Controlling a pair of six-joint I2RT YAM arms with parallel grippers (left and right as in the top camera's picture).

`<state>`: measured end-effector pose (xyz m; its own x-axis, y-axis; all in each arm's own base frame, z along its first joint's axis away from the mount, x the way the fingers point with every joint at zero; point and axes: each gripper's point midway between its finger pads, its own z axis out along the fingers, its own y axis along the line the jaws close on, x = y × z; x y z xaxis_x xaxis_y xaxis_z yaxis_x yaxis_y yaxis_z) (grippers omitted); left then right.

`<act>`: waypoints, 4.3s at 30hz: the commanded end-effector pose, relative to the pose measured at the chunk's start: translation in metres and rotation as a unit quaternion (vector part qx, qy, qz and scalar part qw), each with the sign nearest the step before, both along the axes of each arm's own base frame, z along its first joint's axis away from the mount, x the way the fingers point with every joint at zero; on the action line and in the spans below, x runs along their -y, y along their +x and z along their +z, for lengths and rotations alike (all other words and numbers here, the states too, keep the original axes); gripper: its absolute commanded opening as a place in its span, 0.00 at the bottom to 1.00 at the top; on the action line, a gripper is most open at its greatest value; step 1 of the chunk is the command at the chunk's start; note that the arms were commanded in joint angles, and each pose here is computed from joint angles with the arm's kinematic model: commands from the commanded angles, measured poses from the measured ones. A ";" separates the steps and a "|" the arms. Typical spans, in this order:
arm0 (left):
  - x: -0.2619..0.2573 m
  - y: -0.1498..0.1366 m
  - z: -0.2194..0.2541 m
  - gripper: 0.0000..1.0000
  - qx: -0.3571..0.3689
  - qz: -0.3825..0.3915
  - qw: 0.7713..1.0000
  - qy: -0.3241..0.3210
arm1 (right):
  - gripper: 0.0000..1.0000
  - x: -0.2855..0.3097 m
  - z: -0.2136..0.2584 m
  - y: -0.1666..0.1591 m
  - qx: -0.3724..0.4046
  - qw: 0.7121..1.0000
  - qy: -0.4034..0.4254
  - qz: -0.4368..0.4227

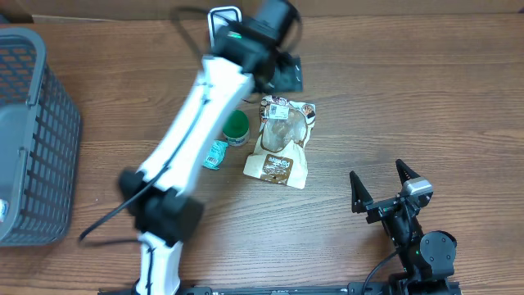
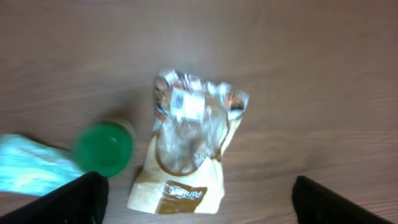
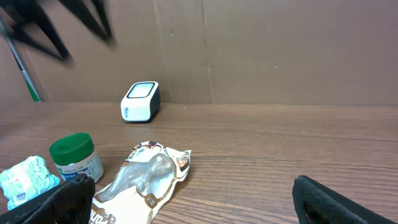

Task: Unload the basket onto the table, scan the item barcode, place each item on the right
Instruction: 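Open the left gripper and move it back over the basket, then grasp the orange tissue pack in the basket with the left gripper, then carry the orange tissue pack to the table beside the jar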

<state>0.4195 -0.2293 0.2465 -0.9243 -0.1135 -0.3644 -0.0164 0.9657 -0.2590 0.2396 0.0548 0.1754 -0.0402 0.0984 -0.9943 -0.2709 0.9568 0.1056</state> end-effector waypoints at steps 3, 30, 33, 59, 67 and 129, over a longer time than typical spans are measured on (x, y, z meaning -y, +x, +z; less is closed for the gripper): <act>-0.099 -0.022 0.126 1.00 0.143 0.027 0.989 -0.005 | 1.00 0.000 -0.002 0.000 0.000 1.000 0.004 0.000; -0.525 -0.156 0.039 0.80 -0.087 0.588 0.798 0.099 | 1.00 0.000 -0.002 0.000 0.000 1.000 0.004 0.000; -0.542 -0.163 0.016 0.78 -0.124 0.597 0.785 0.112 | 1.00 0.000 -0.002 0.000 0.000 1.000 0.004 0.000; -0.575 -0.202 -0.130 0.74 -0.262 0.579 0.762 0.127 | 1.00 0.000 -0.002 0.000 0.000 1.000 0.004 0.000; -0.585 -0.207 -0.144 0.72 -0.267 0.579 0.754 0.157 | 1.00 0.000 -0.002 0.000 0.000 1.000 0.004 0.000; -0.593 -0.142 -0.155 0.04 -0.161 0.534 0.800 0.221 | 1.00 0.000 -0.002 0.000 0.000 1.000 0.004 0.000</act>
<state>0.2413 0.3642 0.0539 -0.4209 -0.8653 -0.2722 -0.8813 0.3191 0.3485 0.2396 0.0549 0.1753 -0.0407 0.0987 -0.9943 -0.2712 0.9567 0.1061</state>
